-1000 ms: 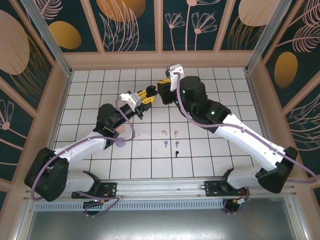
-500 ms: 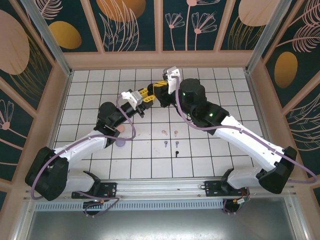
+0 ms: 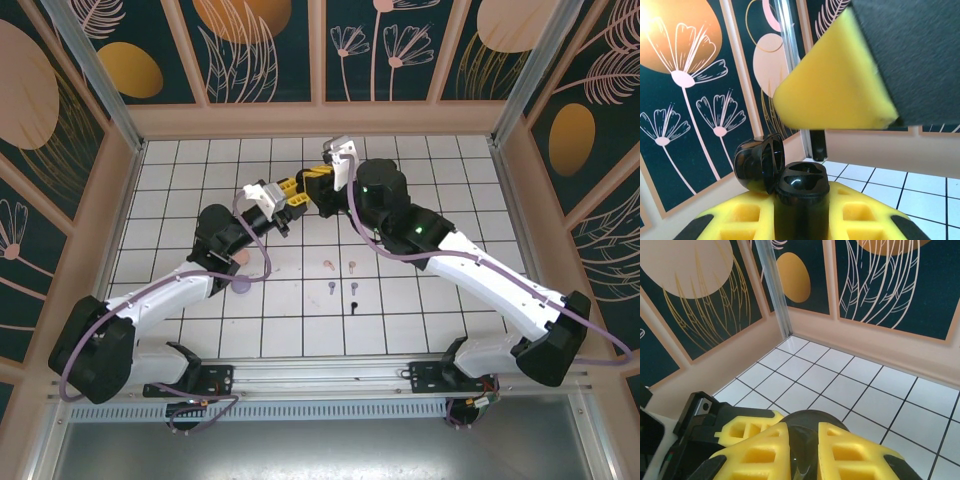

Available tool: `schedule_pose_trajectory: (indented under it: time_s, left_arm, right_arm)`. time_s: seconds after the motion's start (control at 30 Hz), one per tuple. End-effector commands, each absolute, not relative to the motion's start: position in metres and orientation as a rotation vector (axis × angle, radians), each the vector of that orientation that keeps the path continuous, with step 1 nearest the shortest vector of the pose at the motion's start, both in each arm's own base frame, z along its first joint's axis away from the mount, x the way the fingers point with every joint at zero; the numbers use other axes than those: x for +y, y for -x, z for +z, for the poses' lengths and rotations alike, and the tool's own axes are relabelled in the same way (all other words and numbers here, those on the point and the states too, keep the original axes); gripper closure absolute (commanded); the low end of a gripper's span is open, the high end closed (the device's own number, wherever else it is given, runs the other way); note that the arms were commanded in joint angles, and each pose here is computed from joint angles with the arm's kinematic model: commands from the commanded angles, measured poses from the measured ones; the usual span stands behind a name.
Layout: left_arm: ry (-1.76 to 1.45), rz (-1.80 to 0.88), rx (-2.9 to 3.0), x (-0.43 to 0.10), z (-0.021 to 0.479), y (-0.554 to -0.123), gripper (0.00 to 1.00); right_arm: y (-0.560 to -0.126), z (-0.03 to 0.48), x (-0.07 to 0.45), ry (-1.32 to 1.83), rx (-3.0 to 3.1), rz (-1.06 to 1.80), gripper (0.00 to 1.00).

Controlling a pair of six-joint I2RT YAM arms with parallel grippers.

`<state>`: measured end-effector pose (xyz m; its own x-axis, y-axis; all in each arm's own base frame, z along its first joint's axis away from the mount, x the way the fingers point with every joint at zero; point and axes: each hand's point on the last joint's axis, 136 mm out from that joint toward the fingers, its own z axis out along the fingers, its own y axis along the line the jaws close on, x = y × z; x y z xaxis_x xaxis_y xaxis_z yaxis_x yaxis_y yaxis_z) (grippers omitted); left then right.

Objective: Insert the wireless bluetooth earbuds into the charging case

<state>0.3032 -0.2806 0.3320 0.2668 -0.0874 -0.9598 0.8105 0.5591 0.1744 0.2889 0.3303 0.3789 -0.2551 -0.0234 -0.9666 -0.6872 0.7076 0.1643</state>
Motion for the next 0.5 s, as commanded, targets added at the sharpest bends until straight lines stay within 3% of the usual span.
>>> schedule_pose_trajectory:
  time_s: [0.0, 0.47]
  left_arm:
    - [-0.784, -0.693, 1.065, -0.281, 0.357, -0.293, 1.00]
    - [-0.783, -0.702, 1.050, -0.282, 0.364, -0.291, 1.00]
  right_arm:
    - [-0.294, 0.379, 0.334, 0.549, 1.719, 0.731, 0.84]
    - [-0.299, 0.368, 0.334, 0.547, 1.747, 0.748, 0.84]
